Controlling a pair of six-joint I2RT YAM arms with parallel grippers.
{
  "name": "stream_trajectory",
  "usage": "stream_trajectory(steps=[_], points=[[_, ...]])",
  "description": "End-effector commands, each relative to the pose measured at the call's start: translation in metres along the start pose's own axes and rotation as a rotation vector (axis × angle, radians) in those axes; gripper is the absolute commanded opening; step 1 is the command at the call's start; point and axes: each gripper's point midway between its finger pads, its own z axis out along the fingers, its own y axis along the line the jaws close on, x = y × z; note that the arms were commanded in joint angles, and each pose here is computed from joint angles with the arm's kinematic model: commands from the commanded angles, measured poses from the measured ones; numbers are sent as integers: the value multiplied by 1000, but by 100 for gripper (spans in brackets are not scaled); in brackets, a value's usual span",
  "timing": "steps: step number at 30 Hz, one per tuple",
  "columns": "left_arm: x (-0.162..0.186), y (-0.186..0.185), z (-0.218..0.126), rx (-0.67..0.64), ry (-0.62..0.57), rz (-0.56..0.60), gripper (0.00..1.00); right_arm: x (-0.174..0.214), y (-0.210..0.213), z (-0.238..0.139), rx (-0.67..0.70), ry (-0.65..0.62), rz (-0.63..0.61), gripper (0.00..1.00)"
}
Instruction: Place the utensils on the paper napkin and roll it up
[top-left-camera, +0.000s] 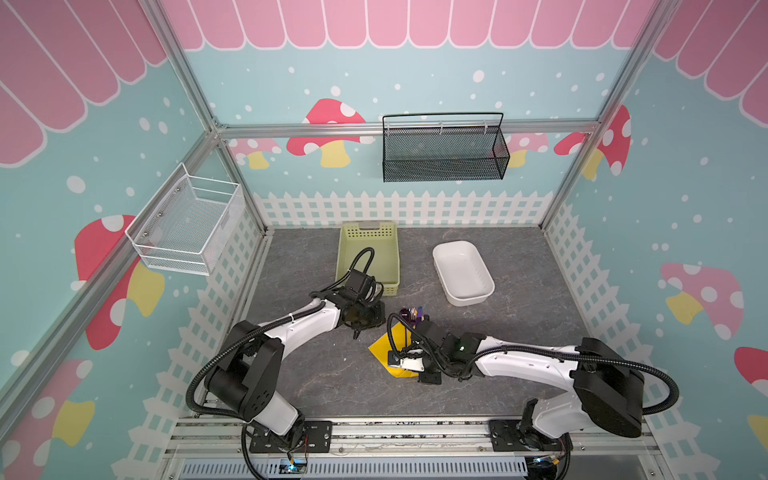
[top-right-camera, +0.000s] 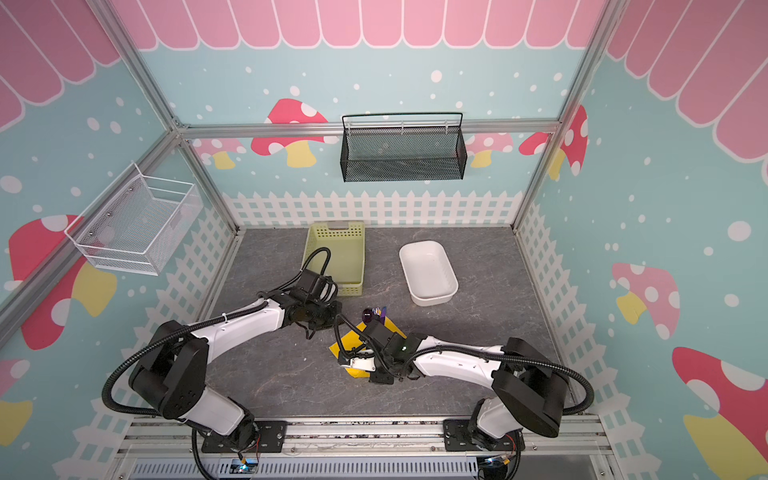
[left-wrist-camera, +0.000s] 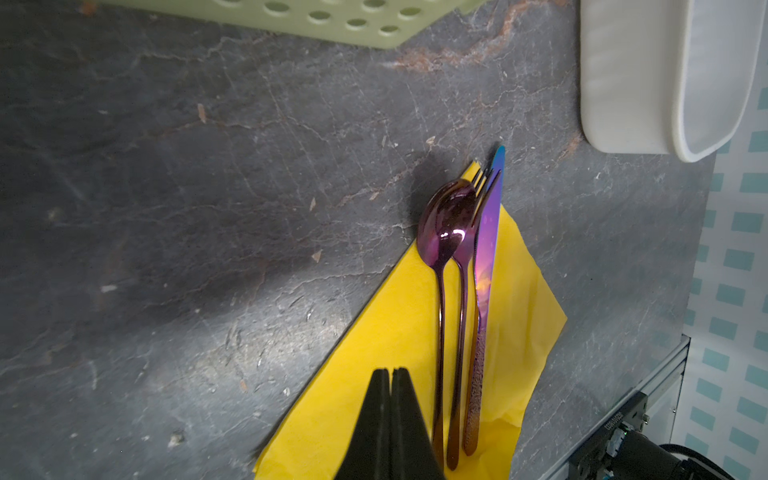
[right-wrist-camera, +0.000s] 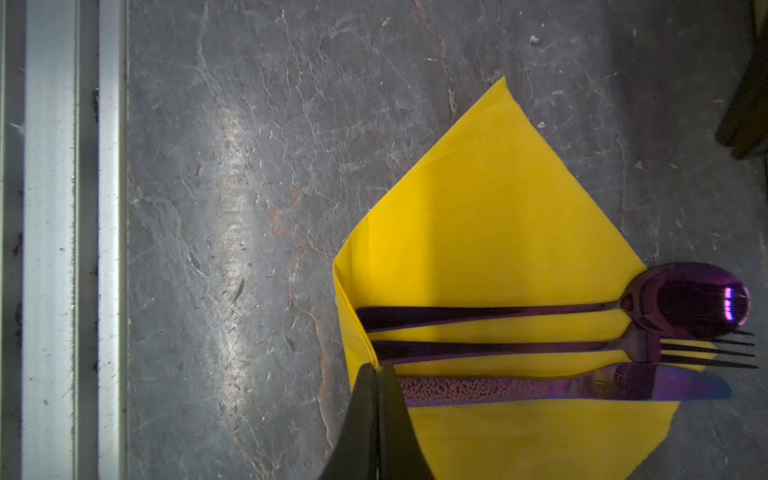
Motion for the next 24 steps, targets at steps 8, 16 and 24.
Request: stream_trajectory(steps=[8,16,24], points=[[1,0,-8,1,-6,-3,0,-6,-18,-3,17,-30,10,0],[4,0,-6,4,5,-4,0,-6,-26,1,23,-32,21,0],[15,0,-7,14,25,-11,0,-3,-32,6,25,-22,28,0]])
